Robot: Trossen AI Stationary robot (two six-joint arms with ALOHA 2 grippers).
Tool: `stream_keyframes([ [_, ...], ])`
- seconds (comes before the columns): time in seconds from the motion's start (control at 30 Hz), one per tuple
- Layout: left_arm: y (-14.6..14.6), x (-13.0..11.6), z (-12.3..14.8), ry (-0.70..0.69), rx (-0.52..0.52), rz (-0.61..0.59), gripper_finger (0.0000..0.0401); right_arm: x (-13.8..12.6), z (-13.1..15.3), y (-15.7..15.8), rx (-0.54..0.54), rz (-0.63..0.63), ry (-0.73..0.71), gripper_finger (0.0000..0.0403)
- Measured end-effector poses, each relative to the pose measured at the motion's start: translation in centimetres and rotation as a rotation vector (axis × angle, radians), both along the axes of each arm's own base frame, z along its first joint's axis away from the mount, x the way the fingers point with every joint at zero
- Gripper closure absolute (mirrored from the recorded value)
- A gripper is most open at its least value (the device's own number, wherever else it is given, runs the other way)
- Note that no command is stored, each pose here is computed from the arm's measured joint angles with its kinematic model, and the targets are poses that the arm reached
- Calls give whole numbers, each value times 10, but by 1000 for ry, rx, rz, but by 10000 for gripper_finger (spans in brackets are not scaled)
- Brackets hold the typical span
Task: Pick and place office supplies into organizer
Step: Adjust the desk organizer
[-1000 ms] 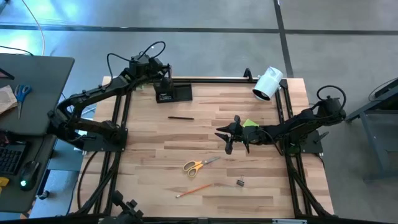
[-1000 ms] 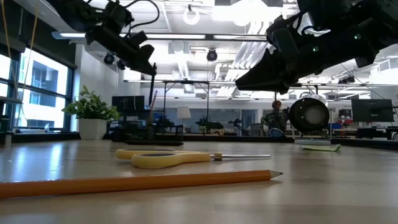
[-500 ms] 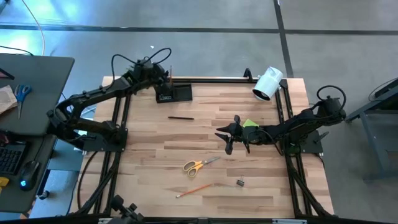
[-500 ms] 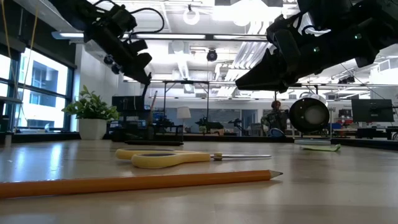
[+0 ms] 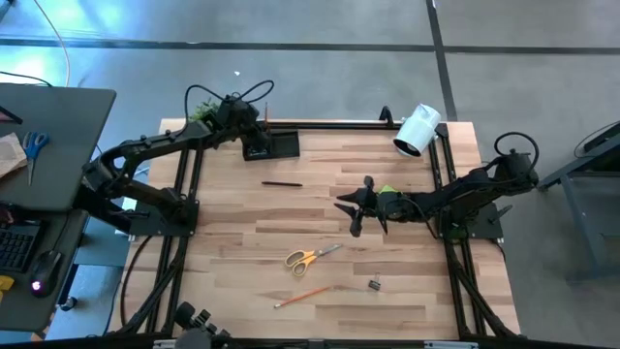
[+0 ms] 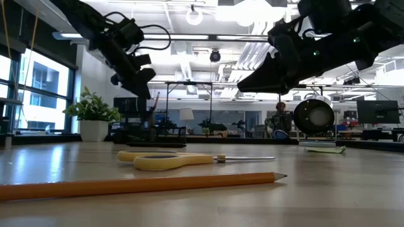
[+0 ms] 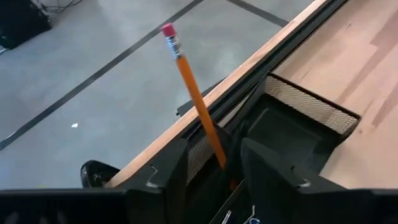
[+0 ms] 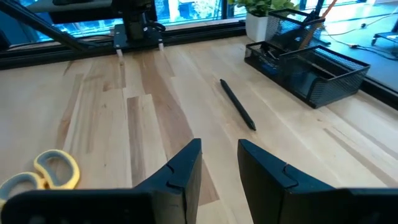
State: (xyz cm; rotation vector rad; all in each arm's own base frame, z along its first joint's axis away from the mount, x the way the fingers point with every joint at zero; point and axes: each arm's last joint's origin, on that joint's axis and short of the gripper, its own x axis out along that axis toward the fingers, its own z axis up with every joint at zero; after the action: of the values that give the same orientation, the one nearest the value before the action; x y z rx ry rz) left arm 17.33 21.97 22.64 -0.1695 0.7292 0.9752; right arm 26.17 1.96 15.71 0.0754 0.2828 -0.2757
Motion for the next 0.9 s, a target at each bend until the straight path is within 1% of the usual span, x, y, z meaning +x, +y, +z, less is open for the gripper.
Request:
stream_keyframes([
  [0.1,0,0,0,5,0,5,248,0,0,-2,-2,-3,1,304],
  [0.2,-1,0,-1,11,-14,-3,244,0,0,-3,-1,-4,1,304],
  [0.3,-2,1,-2,-11,-42,-44,243,0,0,-3,0,-1,1,304],
  [0.47,-8,3,-5,-75,-153,-162,243,0,0,-2,0,1,1,304],
  [0.57,-13,1,-10,-69,-235,-190,242,0,0,-2,-3,2,2,304],
  [0.7,-17,-4,-15,-11,-301,-169,242,1,2,-3,-31,9,-9,304],
  [0.9,-12,-7,-24,121,-242,8,242,2,4,-7,-34,6,-28,304],
])
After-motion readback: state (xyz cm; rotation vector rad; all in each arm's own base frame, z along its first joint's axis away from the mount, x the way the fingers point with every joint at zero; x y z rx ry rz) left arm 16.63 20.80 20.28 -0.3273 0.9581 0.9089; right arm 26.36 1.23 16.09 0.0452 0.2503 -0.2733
